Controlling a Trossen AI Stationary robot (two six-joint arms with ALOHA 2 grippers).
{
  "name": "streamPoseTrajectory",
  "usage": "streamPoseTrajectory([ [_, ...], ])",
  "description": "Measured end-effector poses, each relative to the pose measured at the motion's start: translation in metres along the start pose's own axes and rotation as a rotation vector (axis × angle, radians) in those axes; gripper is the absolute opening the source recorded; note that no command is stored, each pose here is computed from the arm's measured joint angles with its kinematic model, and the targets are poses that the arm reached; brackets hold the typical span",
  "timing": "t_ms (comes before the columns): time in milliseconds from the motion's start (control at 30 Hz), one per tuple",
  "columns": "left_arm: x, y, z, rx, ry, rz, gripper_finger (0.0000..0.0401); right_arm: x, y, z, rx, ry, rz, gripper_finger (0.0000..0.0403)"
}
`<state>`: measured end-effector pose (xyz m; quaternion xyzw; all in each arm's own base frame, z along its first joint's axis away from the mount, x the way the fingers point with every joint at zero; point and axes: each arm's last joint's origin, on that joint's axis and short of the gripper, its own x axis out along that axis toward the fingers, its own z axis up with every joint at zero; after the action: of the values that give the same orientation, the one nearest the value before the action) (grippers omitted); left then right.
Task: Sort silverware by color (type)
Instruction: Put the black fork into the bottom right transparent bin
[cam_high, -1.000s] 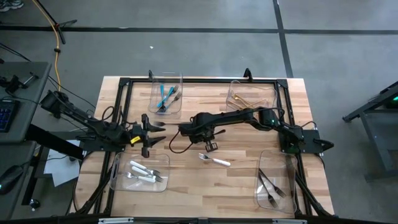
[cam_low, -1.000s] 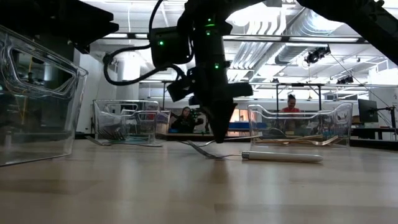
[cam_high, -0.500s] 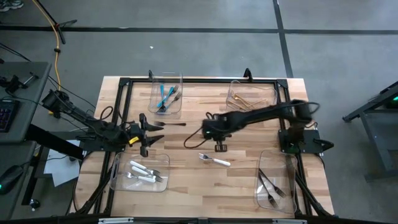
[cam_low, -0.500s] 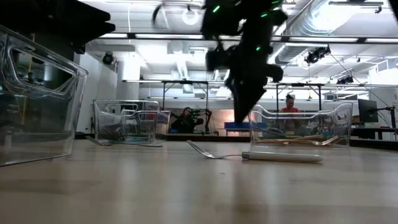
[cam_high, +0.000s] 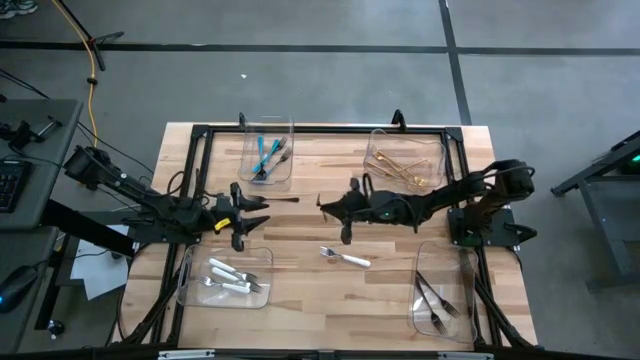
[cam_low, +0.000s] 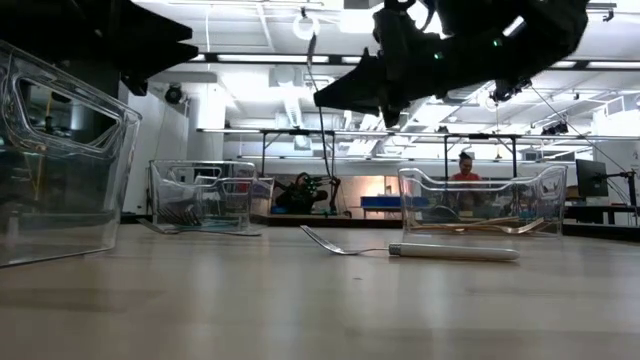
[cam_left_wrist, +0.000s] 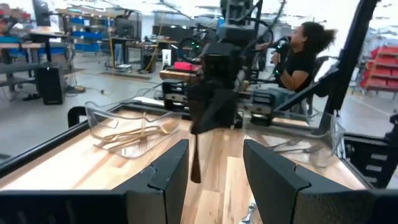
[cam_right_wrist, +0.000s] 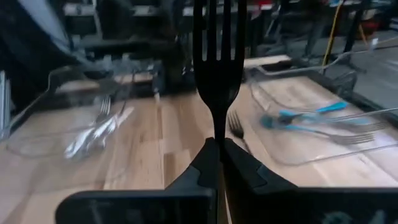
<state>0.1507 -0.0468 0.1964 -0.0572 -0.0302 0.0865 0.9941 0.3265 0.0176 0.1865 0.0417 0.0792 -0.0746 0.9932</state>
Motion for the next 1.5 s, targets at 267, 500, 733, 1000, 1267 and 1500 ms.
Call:
streamPoseTrajectory([
  [267,0.008,0.002,-0.006,0.05,0.018,0.017,0.0146,-0.004,0.004,-0.005,0.024,-0.008,-0.004,0.0],
  [500,0.011,0.002,-0.012,0.074,0.052,0.029,0.0146,-0.005,0.009,-0.006,0.018,-0.004,0.018,0.0],
  [733,0.011,0.002,-0.012,0.073,0.05,0.029,0.0146,-0.006,0.01,-0.006,0.017,-0.003,0.021,0.0],
  [1000,0.011,0.002,-0.012,0.072,0.048,0.028,0.0146,-0.006,0.011,-0.006,0.01,-0.003,0.026,0.0],
  [1267,0.011,0.002,-0.012,0.072,0.048,0.028,0.0146,-0.006,0.011,-0.006,0.01,-0.003,0.026,0.0],
  [1500,0.011,0.002,-0.012,0.072,0.048,0.029,0.0146,-0.006,0.011,-0.006,0.01,-0.002,0.026,0.0],
])
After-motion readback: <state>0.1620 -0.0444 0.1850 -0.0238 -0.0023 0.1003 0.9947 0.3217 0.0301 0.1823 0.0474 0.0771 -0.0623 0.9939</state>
